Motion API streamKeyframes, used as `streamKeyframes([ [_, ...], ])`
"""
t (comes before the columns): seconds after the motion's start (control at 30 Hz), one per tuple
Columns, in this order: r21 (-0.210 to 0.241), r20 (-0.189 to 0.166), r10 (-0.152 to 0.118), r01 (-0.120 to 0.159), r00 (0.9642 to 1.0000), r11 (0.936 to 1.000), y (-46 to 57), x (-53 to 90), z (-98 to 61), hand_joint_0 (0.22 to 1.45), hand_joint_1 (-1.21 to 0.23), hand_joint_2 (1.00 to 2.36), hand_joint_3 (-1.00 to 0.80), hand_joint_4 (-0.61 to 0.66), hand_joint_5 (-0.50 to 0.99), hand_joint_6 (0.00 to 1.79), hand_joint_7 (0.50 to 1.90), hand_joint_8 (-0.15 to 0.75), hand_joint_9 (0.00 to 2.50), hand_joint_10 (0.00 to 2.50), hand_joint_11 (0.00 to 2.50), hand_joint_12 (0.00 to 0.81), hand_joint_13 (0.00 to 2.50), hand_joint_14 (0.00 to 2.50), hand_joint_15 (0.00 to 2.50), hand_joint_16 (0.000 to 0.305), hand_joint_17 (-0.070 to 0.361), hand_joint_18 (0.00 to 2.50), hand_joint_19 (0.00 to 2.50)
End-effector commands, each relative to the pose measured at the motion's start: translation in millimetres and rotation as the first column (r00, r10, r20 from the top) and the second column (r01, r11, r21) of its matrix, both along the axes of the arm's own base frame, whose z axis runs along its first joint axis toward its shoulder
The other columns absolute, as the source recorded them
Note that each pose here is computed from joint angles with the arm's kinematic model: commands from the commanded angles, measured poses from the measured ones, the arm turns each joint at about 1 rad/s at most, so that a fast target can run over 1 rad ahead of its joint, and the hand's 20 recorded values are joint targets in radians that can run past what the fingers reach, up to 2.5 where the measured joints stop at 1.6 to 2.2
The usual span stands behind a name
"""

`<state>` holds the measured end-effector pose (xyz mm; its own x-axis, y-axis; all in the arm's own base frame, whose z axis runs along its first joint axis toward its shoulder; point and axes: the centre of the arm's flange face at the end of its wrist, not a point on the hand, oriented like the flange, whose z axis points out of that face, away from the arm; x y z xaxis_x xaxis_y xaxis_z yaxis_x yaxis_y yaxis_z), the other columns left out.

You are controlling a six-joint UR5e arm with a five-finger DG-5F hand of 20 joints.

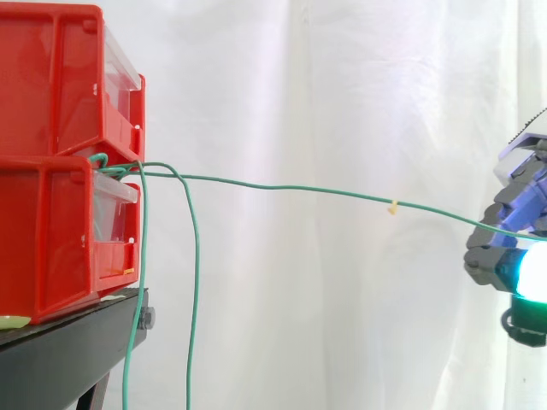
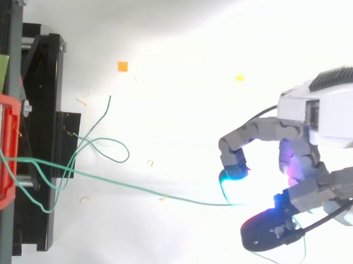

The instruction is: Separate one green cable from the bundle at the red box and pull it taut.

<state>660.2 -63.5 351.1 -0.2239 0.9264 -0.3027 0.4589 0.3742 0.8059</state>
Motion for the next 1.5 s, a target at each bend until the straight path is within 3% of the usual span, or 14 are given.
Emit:
streamKeyframes([
  [0.0,0.012,0.04,0.0,0.0,0.9992,0.9999,0.8,4.7,-2.5,0.75,-0.78,1.02,-0.17,0.1,0.14,0.5,1.37,0.144,1.93,0.02,0.63,0.318,1.43,0.03,0.82,0.035,0.078,0.93,0.65],
  [0.2,0.016,0.026,-0.005,0.004,0.9996,0.9999,-0.5,2.7,-3.1,0.74,-0.78,1.02,-0.17,0.1,0.14,0.5,1.37,0.147,1.94,0.02,0.64,0.314,1.43,0.03,0.82,0.035,0.078,0.93,0.65],
  [0.37,0.006,-0.018,0.0,0.0,0.9998,1.0,-1.0,-3.3,-4.7,0.74,-0.78,1.02,-0.18,0.09,0.13,0.5,1.38,0.142,1.94,0.02,0.64,0.316,1.44,0.02,0.82,0.035,0.078,0.93,0.65],
  [0.5,0.005,-0.012,0.001,-0.001,0.9999,1.0,-1.8,-2.6,-4.5,0.74,-0.77,1.02,-0.18,0.09,0.13,0.5,1.37,0.143,1.95,0.02,0.64,0.314,1.44,0.03,0.82,0.035,0.078,0.93,0.66],
  [0.63,0.008,0.03,0.002,-0.002,0.9996,1.0,-1.1,3.0,-3.0,0.74,-0.77,1.02,-0.18,0.09,0.13,0.5,1.37,0.138,1.95,0.03,0.64,0.317,1.44,0.03,0.81,0.035,0.078,0.93,0.65],
  [0.67,0.012,0.069,0.002,-0.003,0.9976,0.9999,-0.5,8.3,-1.9,0.74,-0.77,1.02,-0.18,0.09,0.13,0.5,1.37,0.145,1.95,0.02,0.65,0.316,1.44,0.03,0.82,0.035,0.078,0.93,0.65],
  [0.73,0.015,0.095,0.002,-0.003,0.9955,0.9999,-0.2,11.7,-0.7,0.74,-0.77,1.02,-0.19,0.09,0.13,0.5,1.37,0.143,1.95,0.02,0.64,0.316,1.44,0.02,0.82,0.035,0.078,0.93,0.66],
  [0.83,0.025,0.167,0.0,-0.004,0.9859,0.9997,0.9,21.3,3.2,0.74,-0.78,1.02,-0.19,0.09,0.13,0.5,1.37,0.148,1.95,0.02,0.64,0.313,1.44,0.03,0.82,0.035,0.078,0.93,0.65],
  [0.9,0.026,0.188,0.0,-0.005,0.9821,0.9997,1.3,24.5,3.5,0.74,-0.77,1.02,-0.19,0.09,0.13,0.5,1.37,0.148,1.95,0.02,0.64,0.318,1.44,0.03,0.82,0.035,0.078,0.93,0.66],
  [0.93,0.03,0.212,-0.001,-0.005,0.9772,0.9995,1.6,27.1,5.9,0.74,-0.77,1.02,-0.18,0.09,0.13,0.5,1.37,0.147,1.95,0.02,0.65,0.314,1.44,0.03,0.81,0.035,0.078,0.93,0.66],
  [1.03,0.033,0.252,-0.002,-0.007,0.9676,0.9994,2.2,32.7,7.7,0.74,-0.77,1.02,-0.18,0.09,0.13,0.5,1.37,0.143,1.95,0.02,0.66,0.317,1.44,0.02,0.82,0.035,0.078,0.93,0.66],
  [1.07,0.036,0.271,-0.003,-0.007,0.9625,0.9993,2.4,34.7,10.0,0.74,-0.77,1.02,-0.18,0.09,0.13,0.5,1.37,0.148,1.95,0.02,0.64,0.314,1.44,0.02,0.82,0.035,0.078,0.93,0.66],
  [1.2,0.038,0.289,-0.005,-0.006,0.9573,0.9993,2.5,36.9,11.4,0.74,-0.77,1.02,-0.19,0.09,0.13,0.5,1.37,0.148,1.95,0.02,0.64,0.318,1.44,0.03,0.81,0.035,0.079,0.93,0.66],
  [1.47,0.037,0.292,-0.003,-0.008,0.9564,0.9993,2.7,37.3,11.6,0.74,-0.77,1.02,-0.19,0.09,0.13,0.5,1.37,0.148,1.95,0.02,0.64,0.314,1.44,0.03,0.83,0.035,0.079,0.93,0.65],
])
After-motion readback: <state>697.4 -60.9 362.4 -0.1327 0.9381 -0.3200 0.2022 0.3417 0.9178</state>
